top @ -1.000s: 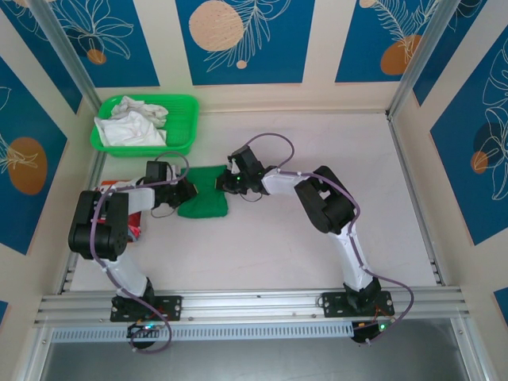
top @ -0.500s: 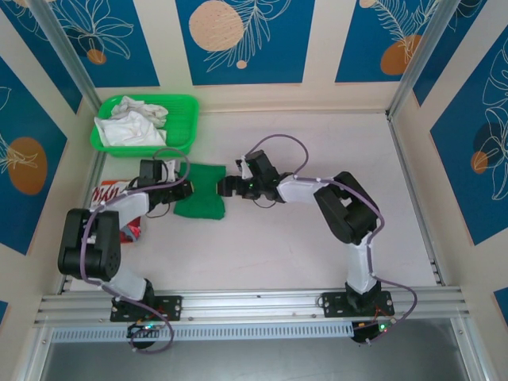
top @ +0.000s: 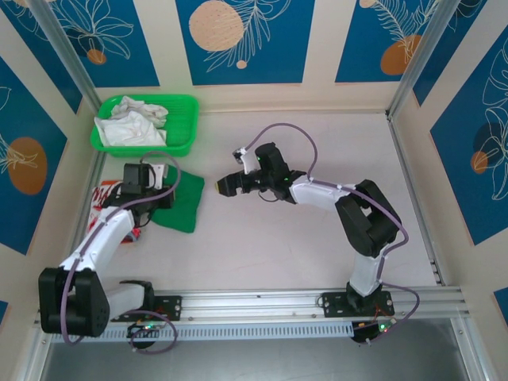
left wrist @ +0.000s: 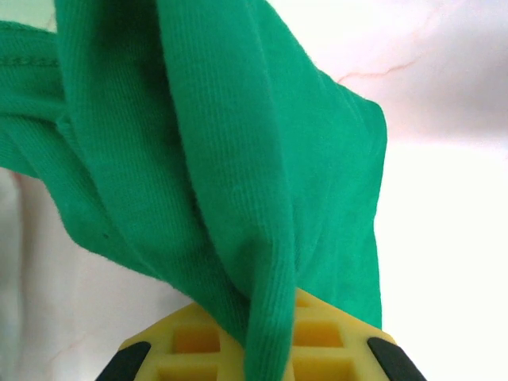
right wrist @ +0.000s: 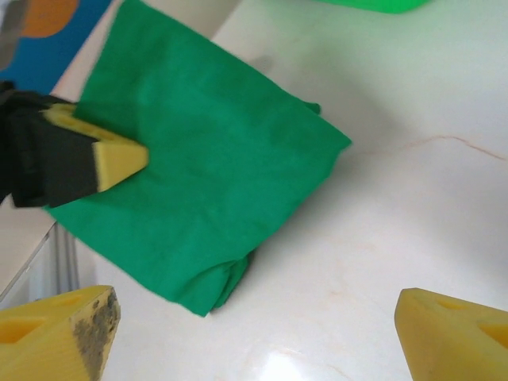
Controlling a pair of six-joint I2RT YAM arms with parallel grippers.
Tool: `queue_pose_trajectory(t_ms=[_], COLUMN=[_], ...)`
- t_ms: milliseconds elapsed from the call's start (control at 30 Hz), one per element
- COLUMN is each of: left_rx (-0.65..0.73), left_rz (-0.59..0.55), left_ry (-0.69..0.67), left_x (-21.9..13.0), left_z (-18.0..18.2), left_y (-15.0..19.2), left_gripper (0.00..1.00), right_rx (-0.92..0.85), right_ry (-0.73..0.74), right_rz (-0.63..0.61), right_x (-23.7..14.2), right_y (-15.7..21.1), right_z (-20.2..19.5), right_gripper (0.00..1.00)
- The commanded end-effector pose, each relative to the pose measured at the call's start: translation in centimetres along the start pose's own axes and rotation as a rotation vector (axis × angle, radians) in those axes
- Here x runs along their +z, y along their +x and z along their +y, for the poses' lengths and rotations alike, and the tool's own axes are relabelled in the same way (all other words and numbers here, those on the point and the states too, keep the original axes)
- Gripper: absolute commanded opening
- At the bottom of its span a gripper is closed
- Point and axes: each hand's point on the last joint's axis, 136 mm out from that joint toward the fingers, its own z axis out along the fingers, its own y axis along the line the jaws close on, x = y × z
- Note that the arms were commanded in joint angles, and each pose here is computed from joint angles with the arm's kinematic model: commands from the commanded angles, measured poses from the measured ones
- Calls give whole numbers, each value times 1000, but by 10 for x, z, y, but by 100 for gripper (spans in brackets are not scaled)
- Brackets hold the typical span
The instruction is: Fold and stack the t-shirts
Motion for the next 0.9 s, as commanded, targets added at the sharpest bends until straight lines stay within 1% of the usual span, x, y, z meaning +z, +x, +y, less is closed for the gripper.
queue_pose_trajectory(t_ms=[0, 167, 267, 367, 667, 867], left_rx=[43, 10, 5, -15, -23, -21], left_rz=[59, 72, 92, 106, 59, 20], left_ry=[-83, -76, -107, -123, -194, -258], left_x=[-25, -42, -48, -56, -92, -105], left_z=[18, 31, 46, 59, 87, 103], left_y=[9, 8, 8, 8, -8, -13], left_gripper=[0, 0, 0, 0, 0, 0], right_rx=[-193, -352, -444, -497, -487, -485], right_ry=[-159, -289, -331, -348, -366, -366], right_rz=[-36, -38, -34, -21, 12, 31], right_x=[-10, -12, -10, -8, 2, 3], right_y=[-18, -19, -14, -11, -4, 0], right_z=[55, 97, 116, 129, 131, 128], right_gripper=[91, 92, 93, 94, 94, 94])
